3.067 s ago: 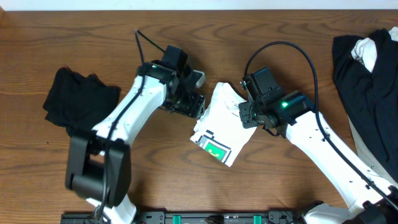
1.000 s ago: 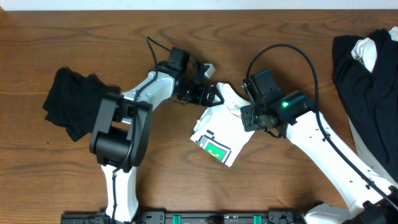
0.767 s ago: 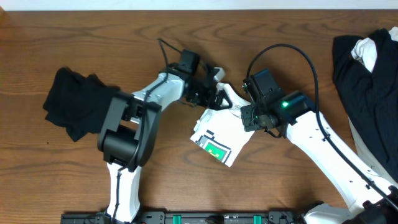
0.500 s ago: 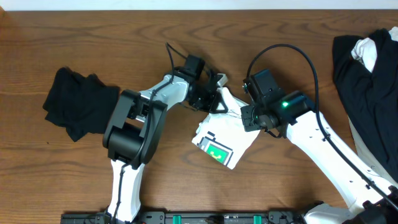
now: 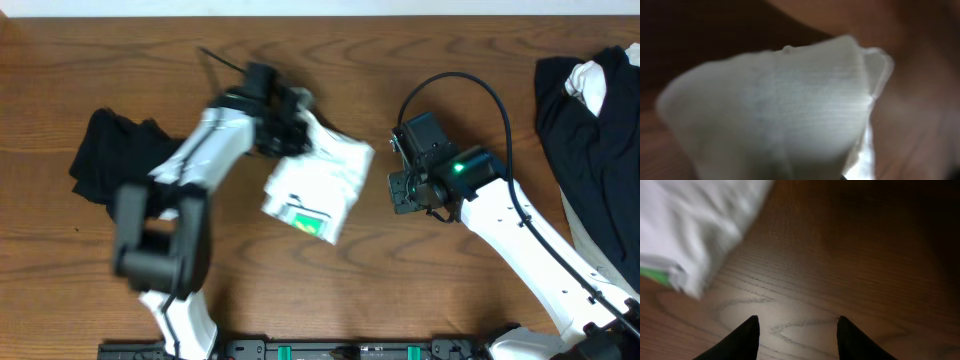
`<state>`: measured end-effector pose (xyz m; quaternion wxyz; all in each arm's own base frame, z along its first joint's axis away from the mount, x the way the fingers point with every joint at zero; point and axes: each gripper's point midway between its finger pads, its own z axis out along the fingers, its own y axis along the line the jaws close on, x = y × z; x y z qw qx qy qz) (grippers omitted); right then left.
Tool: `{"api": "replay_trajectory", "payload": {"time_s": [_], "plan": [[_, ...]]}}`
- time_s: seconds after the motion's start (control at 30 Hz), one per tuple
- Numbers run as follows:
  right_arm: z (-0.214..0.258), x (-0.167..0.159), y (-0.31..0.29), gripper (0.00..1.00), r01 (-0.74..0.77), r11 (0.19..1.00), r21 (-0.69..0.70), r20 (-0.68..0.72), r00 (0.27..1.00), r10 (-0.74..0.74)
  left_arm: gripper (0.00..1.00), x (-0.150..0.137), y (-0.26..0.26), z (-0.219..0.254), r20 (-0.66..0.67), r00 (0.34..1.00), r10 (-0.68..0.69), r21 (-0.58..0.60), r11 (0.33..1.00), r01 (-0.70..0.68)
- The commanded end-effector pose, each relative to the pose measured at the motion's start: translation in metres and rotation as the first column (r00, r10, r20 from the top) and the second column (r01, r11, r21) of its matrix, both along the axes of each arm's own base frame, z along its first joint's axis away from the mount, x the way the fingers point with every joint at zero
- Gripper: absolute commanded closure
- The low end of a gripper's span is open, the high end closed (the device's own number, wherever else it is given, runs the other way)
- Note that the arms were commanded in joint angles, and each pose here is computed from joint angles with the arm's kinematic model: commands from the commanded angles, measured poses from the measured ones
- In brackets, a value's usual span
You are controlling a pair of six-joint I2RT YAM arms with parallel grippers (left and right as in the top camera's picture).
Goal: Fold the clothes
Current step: 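Carry the folded white shirt left onto the black garment with left gripper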
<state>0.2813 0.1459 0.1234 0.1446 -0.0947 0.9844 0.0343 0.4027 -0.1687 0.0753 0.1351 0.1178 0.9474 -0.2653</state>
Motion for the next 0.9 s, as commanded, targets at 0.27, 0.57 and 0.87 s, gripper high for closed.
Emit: {"api": "replay_trajectory", "payload": {"time_s": [0.27,0.57,0.87], "plan": [[-0.003,-0.003,-0.005,0.52,0.021,1.0,-0.012,-0.022,1.0,-0.022,0.94,0.033,0.186,0.061,0.268,0.894,0.358,0.284,0.857,-0.429],[-0.003,-0.003,-0.006,0.51,0.023,1.0,-0.017,-0.022,0.999,-0.023,0.94,0.026,0.27,0.063,0.282,0.796,0.536,0.276,0.749,-0.602],[-0.002,-0.001,-0.006,0.51,0.025,0.999,-0.02,-0.014,1.0,-0.025,0.94,0.017,0.309,0.065,0.281,0.727,0.626,0.247,0.685,-0.685]]}}
